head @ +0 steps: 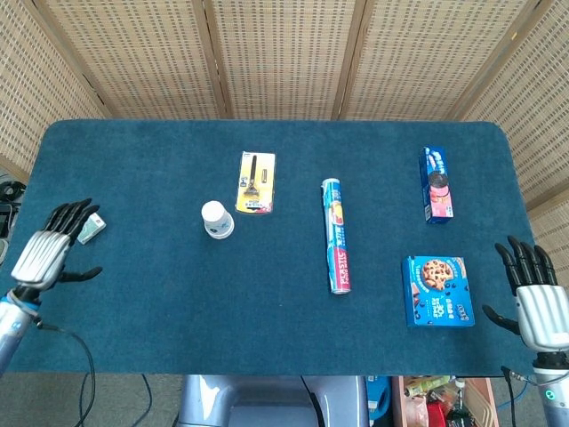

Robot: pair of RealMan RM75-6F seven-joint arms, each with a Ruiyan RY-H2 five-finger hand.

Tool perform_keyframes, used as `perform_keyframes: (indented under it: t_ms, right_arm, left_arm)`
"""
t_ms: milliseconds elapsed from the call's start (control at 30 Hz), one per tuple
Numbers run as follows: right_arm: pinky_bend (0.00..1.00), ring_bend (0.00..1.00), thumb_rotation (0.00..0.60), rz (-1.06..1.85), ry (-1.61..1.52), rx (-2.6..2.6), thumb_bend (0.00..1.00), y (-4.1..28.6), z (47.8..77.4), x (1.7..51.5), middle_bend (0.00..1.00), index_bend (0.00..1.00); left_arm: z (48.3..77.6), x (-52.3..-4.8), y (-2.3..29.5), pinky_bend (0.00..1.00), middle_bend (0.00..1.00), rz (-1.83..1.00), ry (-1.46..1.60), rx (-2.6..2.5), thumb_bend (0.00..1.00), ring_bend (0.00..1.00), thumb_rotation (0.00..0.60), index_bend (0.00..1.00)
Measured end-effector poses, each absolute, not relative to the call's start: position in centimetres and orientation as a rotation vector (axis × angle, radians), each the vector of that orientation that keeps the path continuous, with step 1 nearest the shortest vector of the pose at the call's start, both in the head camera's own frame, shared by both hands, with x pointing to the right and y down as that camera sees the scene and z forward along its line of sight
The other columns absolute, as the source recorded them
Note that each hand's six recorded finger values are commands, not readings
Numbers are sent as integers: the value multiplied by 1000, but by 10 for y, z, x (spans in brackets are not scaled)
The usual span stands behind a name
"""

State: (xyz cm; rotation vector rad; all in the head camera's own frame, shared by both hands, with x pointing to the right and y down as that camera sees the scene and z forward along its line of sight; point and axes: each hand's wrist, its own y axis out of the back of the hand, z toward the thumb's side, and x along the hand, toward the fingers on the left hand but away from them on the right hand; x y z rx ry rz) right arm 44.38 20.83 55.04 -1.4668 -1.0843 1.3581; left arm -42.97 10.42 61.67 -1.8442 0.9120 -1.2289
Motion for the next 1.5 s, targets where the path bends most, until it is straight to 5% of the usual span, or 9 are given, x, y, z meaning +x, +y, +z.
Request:
perform_keyframes:
  t_ms: [167,300,733,1267,1500]
  right_arm:
    - [0,0,600,1389,-1091,-1457,0,202,558,451,0,0]
    - [0,0,600,1424,-1097,-1443,0,200,562,459,0,0]
    - [0,0,600,1481,-1130,-1417,0,198,566,477,0,0]
    - [0,0,600,1515,-1115,-1419,0,199,573,479,0,0]
    - [0,0,600,1523,-1119,-1418,0,199,574,482,0,0]
  left_arm:
    - [636,-371,42,81,3,-1118,815,-1855,176,36,600,8]
    - [649,-325,19,184,105,-1067,723,-1862,176,149,600,100]
    - [691,-275,18,314,239,-1084,594,-1853,177,260,600,260]
    - [721,-235,8,319,278,-1114,534,-1874,176,297,600,321]
    - [722,-228,8,407,461,-1103,527,-1858,175,438,600,523]
